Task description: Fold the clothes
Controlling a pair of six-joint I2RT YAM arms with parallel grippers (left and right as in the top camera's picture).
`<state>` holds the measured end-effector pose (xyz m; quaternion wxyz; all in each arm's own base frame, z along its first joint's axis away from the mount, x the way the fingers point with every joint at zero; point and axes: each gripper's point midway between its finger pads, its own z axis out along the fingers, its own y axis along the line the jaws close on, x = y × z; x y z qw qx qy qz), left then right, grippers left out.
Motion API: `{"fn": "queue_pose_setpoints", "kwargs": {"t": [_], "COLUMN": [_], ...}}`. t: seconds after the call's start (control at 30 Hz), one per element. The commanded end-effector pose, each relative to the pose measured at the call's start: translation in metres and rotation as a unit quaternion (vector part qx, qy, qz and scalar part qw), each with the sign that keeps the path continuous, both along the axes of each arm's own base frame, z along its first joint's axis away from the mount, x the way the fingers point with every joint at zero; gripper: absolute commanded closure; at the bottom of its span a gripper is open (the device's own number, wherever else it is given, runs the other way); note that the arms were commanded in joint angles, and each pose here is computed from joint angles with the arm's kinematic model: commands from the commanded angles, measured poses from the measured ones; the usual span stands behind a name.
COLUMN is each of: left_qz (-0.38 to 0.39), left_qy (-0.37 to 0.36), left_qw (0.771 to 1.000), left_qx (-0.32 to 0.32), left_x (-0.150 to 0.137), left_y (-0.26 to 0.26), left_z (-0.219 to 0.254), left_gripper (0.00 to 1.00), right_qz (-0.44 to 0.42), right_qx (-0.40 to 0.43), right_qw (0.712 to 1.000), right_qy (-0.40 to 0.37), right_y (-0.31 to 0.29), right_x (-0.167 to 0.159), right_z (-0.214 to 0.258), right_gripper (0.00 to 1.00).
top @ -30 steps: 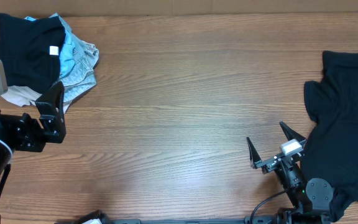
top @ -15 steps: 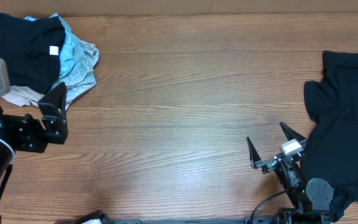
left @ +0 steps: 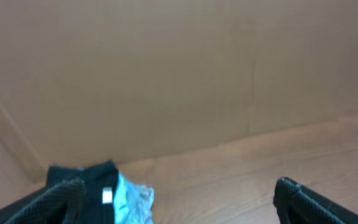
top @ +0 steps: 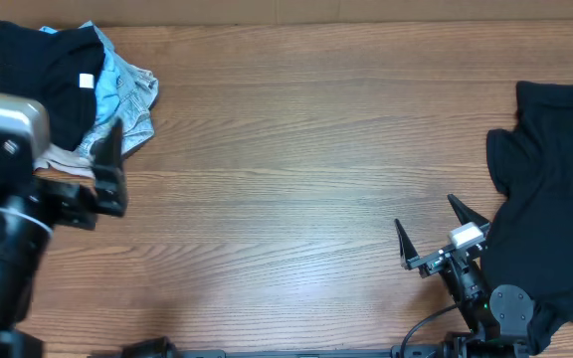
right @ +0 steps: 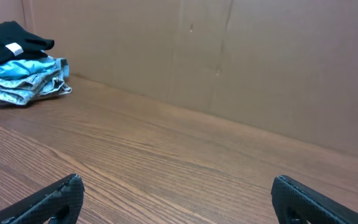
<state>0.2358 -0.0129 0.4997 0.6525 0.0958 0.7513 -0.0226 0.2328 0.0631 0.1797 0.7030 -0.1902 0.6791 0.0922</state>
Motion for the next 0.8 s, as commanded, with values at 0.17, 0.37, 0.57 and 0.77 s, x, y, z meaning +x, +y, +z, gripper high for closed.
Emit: {"fn": "queue_pose_setpoints", "kwargs": {"t": [0.17,0.37,0.57,0.77], "left_qz": [-0.016,-0.015,-0.011,-0.012], "left_qy": [-0.023,-0.057,-0.049,-0.064], "left_qw": [1.0,0.998,0.996,0.994], "left_qx": [-0.006,-0.027,-0.074,-0.089], "left_x": [-0.003,-0.016,-0.021,-0.004], "left_y": [-0.016,-0.017,-0.018,-0.017], "left_z": [-0.102,-0.179,-0.243,-0.286], "left_gripper": [0.0,0.0,0.0,0.0], "right_qz": [0.001,0.001,0.001,0.001], "right_qx": [0.001,0.001,0.001,0.001], "right_qw": [1.0,1.0,1.0,1.0], "right_qy": [-0.002,-0.001,-0.001,-0.002], "right_y": [0.0,0.0,0.0,0.0], "right_x": [0.0,0.0,0.0,0.0], "right_z": [-0.002,-0.002,-0.002,-0.002], "right_gripper": [0.0,0.0,0.0,0.0]}}
